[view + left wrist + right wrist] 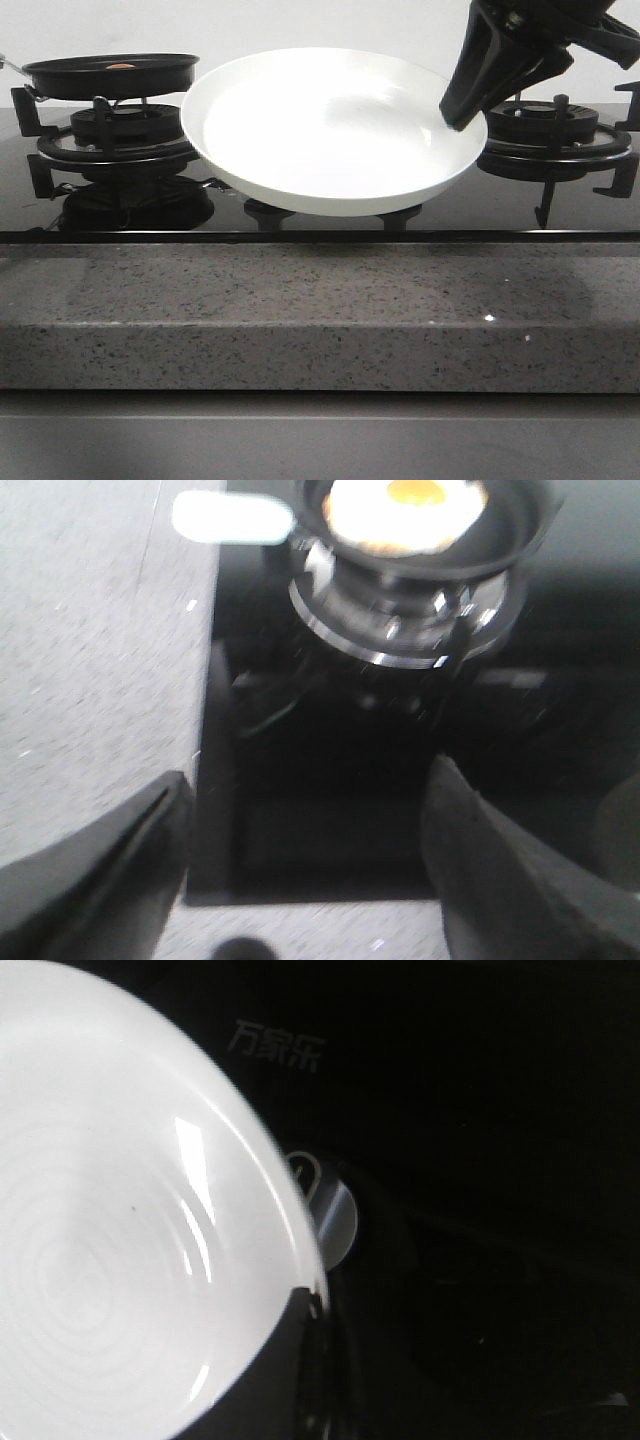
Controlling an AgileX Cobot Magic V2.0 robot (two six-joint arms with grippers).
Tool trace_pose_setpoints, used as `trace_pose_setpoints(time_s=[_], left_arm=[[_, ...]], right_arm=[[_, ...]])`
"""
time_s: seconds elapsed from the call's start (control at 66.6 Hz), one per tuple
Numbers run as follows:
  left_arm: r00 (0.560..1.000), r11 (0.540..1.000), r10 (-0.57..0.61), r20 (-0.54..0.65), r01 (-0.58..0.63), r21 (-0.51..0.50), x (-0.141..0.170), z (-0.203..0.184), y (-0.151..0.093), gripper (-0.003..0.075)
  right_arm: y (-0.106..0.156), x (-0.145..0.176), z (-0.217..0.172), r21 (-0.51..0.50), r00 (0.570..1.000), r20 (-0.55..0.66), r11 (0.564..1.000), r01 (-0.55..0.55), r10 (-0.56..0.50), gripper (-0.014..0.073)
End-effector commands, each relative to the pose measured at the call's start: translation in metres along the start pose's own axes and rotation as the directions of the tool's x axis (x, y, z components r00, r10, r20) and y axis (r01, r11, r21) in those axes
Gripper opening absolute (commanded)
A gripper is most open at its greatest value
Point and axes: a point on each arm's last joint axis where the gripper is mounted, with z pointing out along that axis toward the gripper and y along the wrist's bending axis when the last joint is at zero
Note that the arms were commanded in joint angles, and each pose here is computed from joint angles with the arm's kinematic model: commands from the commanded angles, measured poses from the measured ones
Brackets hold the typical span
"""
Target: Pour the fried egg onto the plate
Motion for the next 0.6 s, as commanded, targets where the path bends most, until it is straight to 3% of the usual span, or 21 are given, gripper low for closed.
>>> trace_pose_setpoints(time_s=[0.0, 0.195, 0.345, 0.466, 0.586], left_arm=[[1.000, 0.999, 0.022, 0.010, -0.022, -0.028, -0.019, -0.001, 0.003, 0.0544], [0.989, 1.000, 0.007, -0.149, -0.011, -0.024, -0.041, 0.024, 0.007, 0.0572], [0.979, 0.999, -0.049, -0.197, 0.048, -0.013, -0.060, 0.041, 0.026, 0.0571], [0.969, 0.978, -0.152, -0.195, 0.176, 0.113, -0.074, 0.051, 0.046, 0.0570], [0.937, 0.913, -0.311, -0.158, 0.340, 0.223, -0.083, 0.064, 0.075, 0.0570]], right_arm=[[0.007, -0.011, -0.017, -0.029, 0.995, 0.102, 1.000, -0.003, 0.005, -0.0057], [0.007, -0.011, -0.017, -0.029, 0.995, 0.102, 1.000, -0.003, 0.005, -0.0057], [0.007, -0.011, -0.017, -0.029, 0.995, 0.102, 1.000, -0.003, 0.005, -0.0057], [0.007, -0.011, -0.017, -0.029, 0.995, 0.102, 1.000, -0.003, 0.005, -0.0057], [0.007, -0.011, -0.017, -0.029, 0.995, 0.102, 1.000, -0.003, 0.005, -0.0057]])
